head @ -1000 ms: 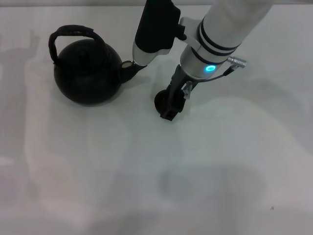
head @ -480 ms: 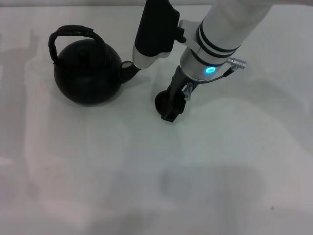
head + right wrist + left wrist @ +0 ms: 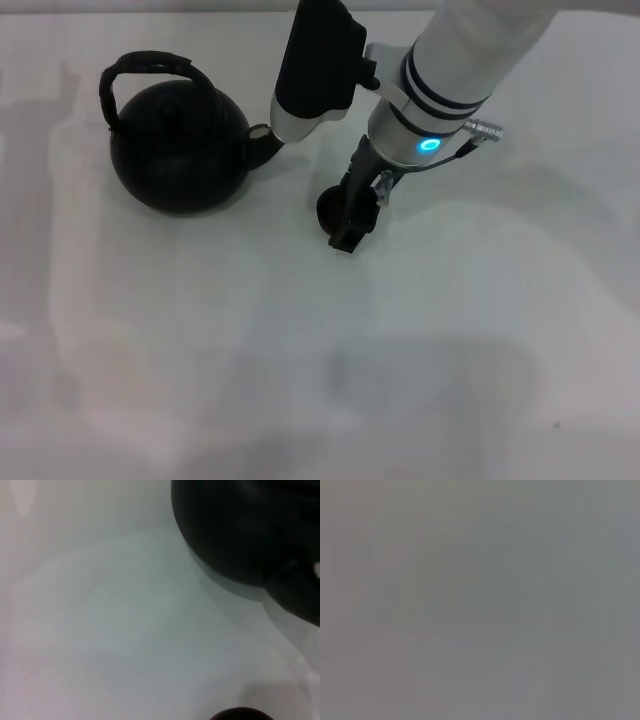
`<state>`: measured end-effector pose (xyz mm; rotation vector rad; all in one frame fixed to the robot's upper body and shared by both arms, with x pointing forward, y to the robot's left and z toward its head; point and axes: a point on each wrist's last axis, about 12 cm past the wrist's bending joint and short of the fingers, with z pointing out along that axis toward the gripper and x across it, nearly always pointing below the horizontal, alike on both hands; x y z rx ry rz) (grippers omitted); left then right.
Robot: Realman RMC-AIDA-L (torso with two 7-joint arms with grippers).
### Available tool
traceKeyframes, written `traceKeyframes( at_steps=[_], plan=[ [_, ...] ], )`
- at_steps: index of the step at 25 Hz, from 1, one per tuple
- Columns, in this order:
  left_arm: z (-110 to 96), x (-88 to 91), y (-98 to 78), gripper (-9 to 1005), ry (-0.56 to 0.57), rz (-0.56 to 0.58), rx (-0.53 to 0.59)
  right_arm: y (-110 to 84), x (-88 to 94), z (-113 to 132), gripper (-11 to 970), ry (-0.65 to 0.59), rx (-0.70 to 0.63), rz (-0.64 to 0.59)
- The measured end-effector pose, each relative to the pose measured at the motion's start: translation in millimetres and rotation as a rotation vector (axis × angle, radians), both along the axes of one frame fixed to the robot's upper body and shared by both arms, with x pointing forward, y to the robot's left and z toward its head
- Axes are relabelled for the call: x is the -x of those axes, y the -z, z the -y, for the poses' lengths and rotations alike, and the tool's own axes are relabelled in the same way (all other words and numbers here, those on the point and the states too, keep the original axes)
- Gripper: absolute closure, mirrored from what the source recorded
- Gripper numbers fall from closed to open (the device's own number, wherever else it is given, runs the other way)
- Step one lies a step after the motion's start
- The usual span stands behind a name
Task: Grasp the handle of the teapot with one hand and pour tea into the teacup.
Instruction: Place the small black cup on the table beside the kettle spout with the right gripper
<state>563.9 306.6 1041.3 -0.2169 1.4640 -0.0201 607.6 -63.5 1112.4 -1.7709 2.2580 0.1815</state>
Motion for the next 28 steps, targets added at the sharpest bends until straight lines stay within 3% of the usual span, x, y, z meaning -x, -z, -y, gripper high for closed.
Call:
traceKeyframes(
  at_steps=[8,23,28],
  plan=[
    [-0.5,0.7,0.5,117,-0.001,-0.001,0.000,-1.8,-1.2,1.1,113,0.007,-0.043,-0.005],
    [0.3,2.8,-0.4,117,-0.002,0.016,0.003,-8.7,-11.1,35.7,119,0.171,-0.406,-0.074],
    [1.1,2.9,-0.4,117,-0.001,0.016,-0.003,-8.8,-19.8,67.6,121,0.319,-0.593,-0.073]
  ],
)
